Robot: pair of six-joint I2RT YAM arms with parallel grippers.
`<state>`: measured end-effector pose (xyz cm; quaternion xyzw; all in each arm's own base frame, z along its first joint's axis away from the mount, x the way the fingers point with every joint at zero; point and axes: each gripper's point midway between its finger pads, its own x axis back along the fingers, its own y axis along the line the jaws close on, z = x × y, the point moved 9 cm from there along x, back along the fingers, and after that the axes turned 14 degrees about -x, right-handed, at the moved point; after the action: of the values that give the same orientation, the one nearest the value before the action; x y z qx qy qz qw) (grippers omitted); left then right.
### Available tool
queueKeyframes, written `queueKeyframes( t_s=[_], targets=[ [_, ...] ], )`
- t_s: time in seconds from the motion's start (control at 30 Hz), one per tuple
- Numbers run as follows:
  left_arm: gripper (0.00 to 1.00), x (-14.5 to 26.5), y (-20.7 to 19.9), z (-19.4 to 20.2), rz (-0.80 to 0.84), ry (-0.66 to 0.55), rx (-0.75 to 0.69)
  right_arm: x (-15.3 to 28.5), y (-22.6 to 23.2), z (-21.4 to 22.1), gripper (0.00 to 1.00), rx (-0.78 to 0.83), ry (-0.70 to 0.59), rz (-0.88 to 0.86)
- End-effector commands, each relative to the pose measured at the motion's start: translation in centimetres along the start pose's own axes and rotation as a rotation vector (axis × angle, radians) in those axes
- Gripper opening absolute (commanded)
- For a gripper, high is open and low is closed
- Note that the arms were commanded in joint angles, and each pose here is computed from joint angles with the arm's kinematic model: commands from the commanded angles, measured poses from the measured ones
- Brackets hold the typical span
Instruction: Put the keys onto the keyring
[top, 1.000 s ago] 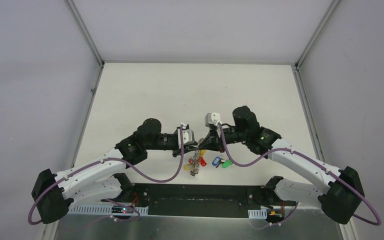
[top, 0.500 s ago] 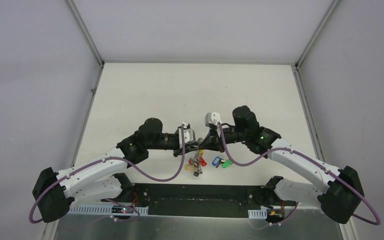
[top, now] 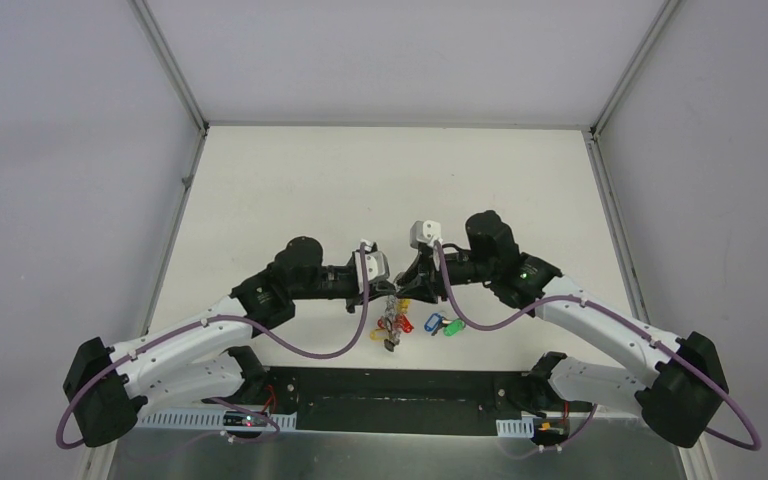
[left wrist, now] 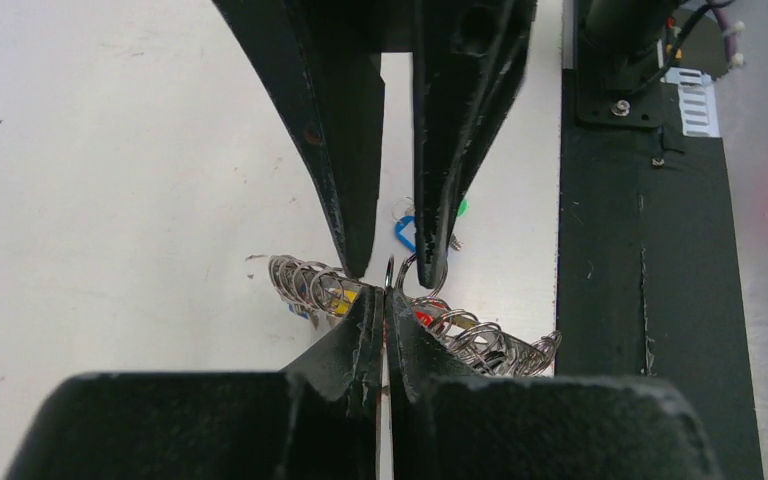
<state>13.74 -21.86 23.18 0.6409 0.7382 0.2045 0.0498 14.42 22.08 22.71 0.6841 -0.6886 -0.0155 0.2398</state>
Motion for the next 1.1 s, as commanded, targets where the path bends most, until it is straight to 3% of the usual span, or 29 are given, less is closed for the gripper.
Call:
queueKeyframes(
  t_s=[0.0, 0.1, 0.27, 0.43, 0.77, 0.83, 0.93, 0.97, 1.07],
  targets=[
    [0.00, 0.9, 1.0, -1.7, -0.151, -0.041, 0.048, 0.8, 0.0, -2.8, 0.45, 0.062, -0.114, 0.096],
    [0.00, 1.3, 1.1, -1.8, -0.216, -0.040, 0.104, 1.2, 0.0, -2.7, 0.65, 0.042, -0.143, 0.156],
    [0.00, 1.7, 1.0, -2.1, -0.258, -0.062, 0.155, 1.2, 0.1, -2.3, 0.68, 0.011, -0.154, 0.160],
    [0.00, 2.0, 1.1, -2.2, -0.278, -0.067, 0.168, 0.5, 0.0, -2.5, 0.51, -0.017, -0.163, 0.111],
    [0.00, 2.1, 1.2, -2.4, -0.295, -0.073, 0.170, -0.4, -0.7, -2.1, 0.42, -0.054, -0.124, 0.096],
    [0.00, 2.1, 1.2, -2.4, -0.295, -0.074, 0.170, -0.6, -0.8, -1.9, 0.34, -0.058, -0.114, 0.076],
    [0.00, 2.1, 1.2, -2.3, -0.300, -0.076, 0.171, -0.9, -0.7, -1.9, 0.06, -0.059, -0.102, 0.037],
    [0.00, 2.1, 1.2, -2.3, -0.302, -0.077, 0.171, -1.0, -0.6, -1.9, 0.01, -0.059, -0.098, 0.023],
    [0.00, 2.2, 1.3, -2.2, -0.321, -0.074, 0.179, -0.9, -0.3, -1.8, 0.00, -0.053, -0.093, -0.009]
  ],
)
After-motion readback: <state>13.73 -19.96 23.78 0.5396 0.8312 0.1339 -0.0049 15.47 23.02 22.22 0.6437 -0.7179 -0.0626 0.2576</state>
